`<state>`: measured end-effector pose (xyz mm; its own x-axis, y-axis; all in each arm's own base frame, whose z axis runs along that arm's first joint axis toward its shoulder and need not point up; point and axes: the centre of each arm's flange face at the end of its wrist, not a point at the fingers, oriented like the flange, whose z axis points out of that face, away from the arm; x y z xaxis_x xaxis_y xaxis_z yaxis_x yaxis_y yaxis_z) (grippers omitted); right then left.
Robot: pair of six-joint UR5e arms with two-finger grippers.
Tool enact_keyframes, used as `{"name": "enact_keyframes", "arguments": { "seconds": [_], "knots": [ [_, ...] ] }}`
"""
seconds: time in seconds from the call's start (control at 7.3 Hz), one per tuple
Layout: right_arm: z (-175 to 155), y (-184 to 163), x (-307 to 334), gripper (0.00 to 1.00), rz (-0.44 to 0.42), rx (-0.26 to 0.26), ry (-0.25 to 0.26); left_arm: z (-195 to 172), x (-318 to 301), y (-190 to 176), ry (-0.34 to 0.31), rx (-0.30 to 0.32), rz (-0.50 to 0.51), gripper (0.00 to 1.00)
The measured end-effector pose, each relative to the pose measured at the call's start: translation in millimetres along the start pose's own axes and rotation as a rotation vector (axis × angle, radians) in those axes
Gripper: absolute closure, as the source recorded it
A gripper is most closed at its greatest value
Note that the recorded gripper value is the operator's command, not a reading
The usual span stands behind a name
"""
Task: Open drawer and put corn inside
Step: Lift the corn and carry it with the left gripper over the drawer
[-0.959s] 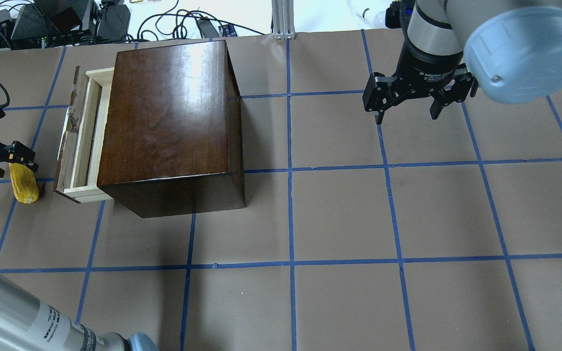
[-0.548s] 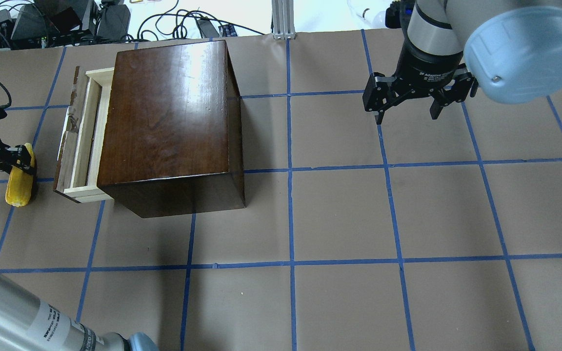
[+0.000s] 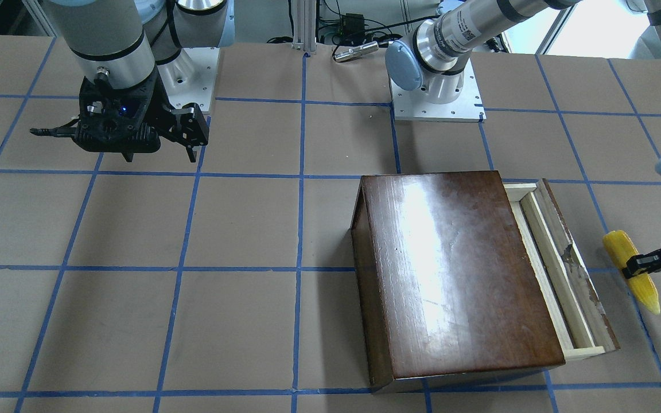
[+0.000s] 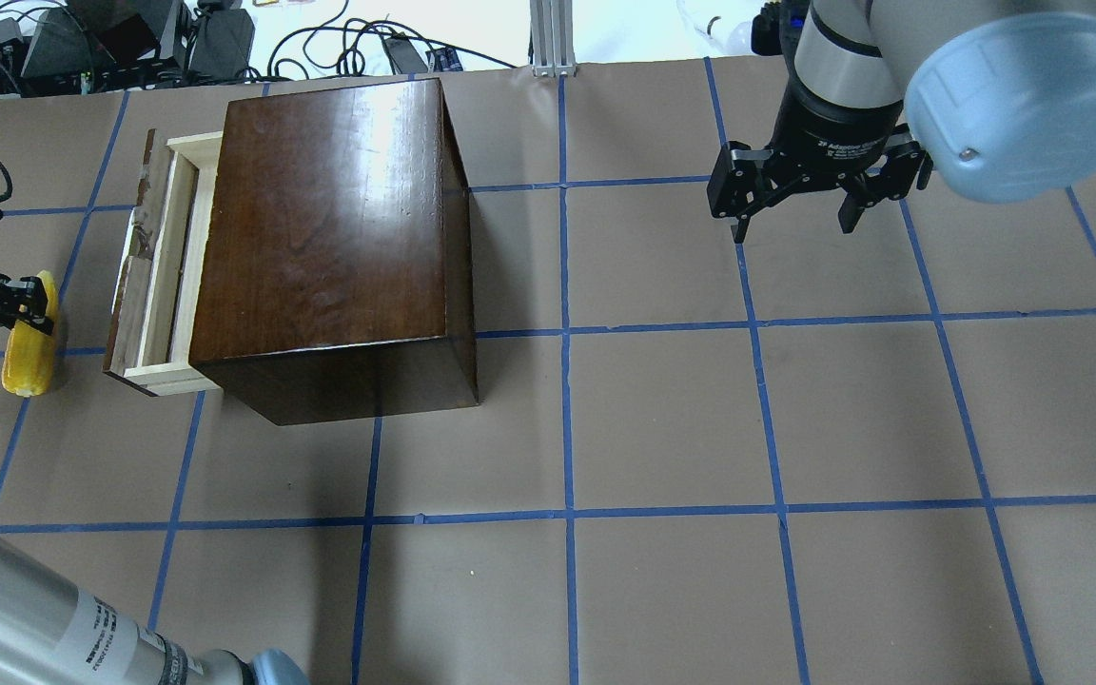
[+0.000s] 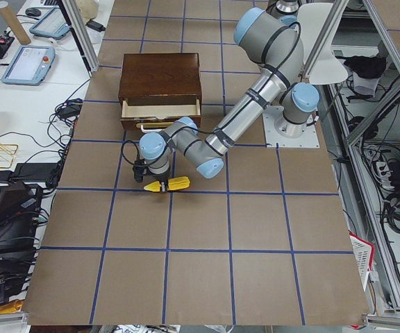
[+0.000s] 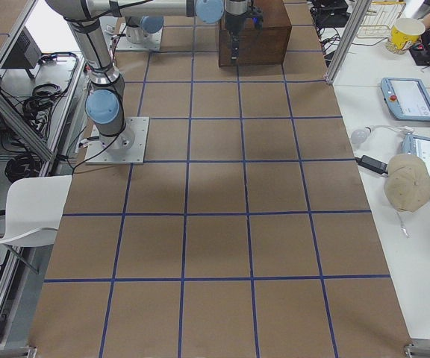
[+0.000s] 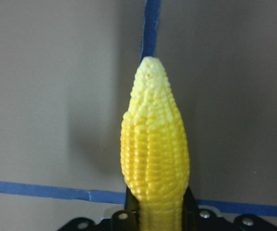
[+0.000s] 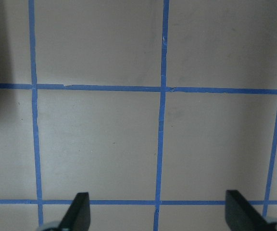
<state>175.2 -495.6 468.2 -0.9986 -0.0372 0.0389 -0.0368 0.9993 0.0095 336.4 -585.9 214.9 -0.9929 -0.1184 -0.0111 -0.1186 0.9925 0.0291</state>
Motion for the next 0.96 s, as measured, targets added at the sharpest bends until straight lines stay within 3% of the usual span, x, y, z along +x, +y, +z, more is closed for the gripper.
{"name": "enact_keyframes", "arguments": {
  "seconds": [0.68,0.96],
  "knots": [
    [0.0,0.0,0.0,0.00,0.000,0.000,0.000,-118.7,50.3,5.1,-0.026,0.124,0.081,1.00],
    [0.0,0.0,0.0,0.00,0.000,0.000,0.000,-165.8,105.8,5.7,-0.014,0.113,0.167,1.00]
  ]
}}
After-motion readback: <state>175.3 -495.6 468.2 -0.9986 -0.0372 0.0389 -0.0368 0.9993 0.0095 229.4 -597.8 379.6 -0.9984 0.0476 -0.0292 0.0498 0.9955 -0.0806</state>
